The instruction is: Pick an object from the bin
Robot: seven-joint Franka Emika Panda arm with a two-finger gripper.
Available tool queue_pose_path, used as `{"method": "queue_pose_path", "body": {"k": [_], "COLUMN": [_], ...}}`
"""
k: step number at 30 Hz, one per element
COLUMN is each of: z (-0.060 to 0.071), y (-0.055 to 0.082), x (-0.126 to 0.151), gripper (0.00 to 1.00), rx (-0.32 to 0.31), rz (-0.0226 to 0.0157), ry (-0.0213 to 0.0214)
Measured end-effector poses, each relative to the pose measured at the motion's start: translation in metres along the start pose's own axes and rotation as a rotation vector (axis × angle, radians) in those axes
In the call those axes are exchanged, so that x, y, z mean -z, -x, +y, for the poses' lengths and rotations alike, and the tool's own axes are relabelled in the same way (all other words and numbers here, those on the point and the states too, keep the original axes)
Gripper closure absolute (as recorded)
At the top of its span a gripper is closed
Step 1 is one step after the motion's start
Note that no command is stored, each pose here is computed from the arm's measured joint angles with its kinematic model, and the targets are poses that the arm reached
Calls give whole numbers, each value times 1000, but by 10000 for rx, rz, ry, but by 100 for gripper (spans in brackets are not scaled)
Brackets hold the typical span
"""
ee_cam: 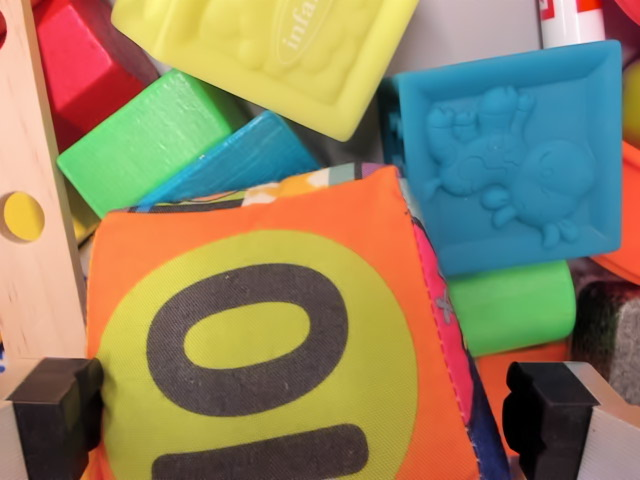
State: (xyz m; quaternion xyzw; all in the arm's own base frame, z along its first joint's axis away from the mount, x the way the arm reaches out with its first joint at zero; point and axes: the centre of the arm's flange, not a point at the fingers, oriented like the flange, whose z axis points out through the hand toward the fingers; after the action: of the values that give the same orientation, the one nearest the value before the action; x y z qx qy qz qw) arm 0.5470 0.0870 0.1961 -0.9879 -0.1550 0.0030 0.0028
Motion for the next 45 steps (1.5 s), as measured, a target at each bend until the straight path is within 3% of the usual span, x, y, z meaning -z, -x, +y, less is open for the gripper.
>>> {"method": "queue_pose_path", "body": {"k": [35, 45], "z": [0, 0], "y": [0, -1], "x": [0, 13], "gripper": [100, 100], "rx": [-1, 5], "rz": [-9, 10], "ry": [0, 32]}}
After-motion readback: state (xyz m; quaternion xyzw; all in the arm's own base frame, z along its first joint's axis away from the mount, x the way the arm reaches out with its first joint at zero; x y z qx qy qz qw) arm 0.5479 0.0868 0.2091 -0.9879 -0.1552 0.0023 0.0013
